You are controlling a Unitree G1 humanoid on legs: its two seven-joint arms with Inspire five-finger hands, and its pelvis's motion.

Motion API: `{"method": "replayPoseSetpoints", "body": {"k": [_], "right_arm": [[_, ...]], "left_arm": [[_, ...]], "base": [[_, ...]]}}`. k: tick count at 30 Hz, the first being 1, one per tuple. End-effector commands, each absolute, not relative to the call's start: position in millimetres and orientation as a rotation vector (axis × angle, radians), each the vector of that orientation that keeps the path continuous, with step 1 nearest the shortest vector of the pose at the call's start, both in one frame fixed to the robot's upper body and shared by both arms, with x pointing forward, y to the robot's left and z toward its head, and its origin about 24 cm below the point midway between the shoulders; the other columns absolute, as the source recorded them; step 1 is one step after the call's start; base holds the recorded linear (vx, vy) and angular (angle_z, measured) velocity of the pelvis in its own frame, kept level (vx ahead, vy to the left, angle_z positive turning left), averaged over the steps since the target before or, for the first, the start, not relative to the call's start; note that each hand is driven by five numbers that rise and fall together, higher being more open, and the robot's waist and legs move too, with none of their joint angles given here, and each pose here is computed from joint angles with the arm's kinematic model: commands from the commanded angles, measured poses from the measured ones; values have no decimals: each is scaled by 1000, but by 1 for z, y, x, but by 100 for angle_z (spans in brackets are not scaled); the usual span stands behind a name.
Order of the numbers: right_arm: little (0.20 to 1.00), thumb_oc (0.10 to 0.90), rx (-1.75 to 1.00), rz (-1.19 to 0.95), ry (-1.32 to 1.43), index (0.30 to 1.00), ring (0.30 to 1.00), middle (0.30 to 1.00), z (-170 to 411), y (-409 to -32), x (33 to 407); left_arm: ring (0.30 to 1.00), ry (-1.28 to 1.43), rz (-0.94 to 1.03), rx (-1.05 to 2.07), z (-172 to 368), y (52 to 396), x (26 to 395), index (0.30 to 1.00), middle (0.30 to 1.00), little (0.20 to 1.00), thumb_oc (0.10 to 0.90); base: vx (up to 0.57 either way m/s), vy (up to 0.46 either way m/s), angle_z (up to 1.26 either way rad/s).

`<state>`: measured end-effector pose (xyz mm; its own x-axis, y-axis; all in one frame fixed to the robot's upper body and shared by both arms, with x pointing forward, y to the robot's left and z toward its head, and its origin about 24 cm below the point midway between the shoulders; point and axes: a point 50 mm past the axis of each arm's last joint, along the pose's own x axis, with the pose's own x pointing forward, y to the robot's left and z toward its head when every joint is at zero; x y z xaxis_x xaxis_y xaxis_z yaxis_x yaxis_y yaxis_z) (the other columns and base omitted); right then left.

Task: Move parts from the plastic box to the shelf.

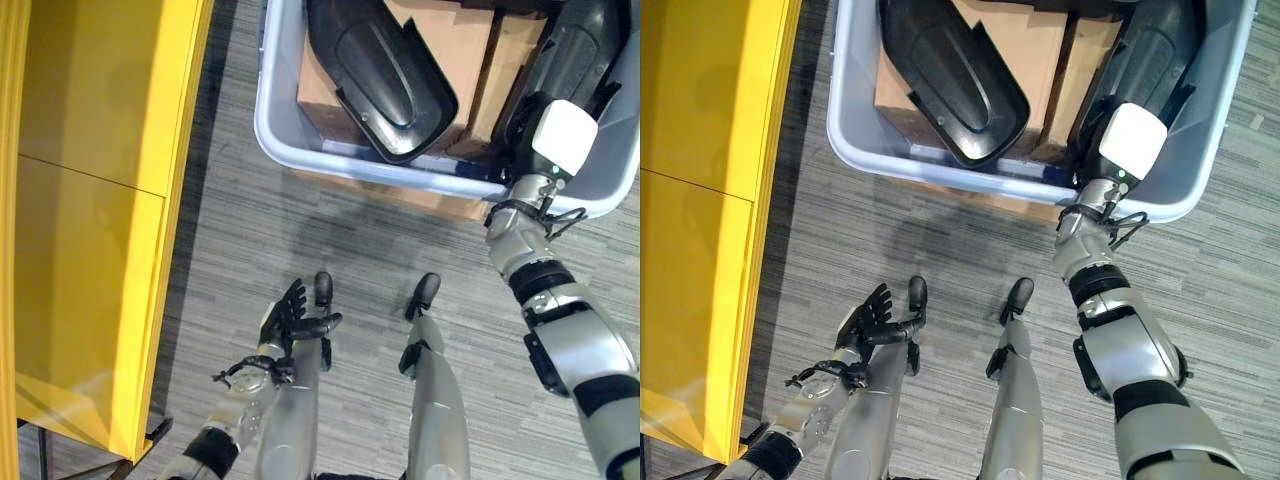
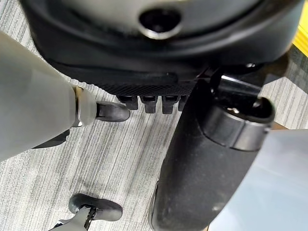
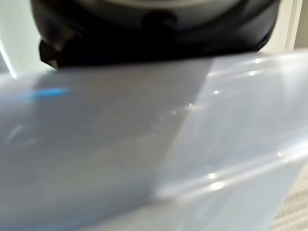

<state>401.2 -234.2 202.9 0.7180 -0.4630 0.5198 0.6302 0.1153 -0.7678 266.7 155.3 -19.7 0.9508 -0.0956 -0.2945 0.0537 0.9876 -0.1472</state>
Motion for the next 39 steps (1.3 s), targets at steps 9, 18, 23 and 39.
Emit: {"method": "replayPoseSetpoints", "body": {"k": [9,18,23,39], "right_arm": [[300,400,-1242,-714,234,300,300,300,133,-288,379],[300,400,-1163,-688,41,300,300,300,152,-254,389],[300,400,-1108,-684,-87,300,300,300,167,-234,387],[300,400,-731,-614,-81,300,300,300,125,-221,355]], "left_arm": [[1000,247,-106,-196,-12,148,255,1000,1000,1000,900],[1000,230,-67,-194,-9,152,263,1000,1000,1000,900],[1000,232,-31,-188,-9,158,265,1000,1000,1000,900],[1000,375,76,-114,-40,196,246,1000,1000,1000,900]], "base": [[0,0,0],[0,0,0],[13,-3,-3],[51,-31,-8]]}}
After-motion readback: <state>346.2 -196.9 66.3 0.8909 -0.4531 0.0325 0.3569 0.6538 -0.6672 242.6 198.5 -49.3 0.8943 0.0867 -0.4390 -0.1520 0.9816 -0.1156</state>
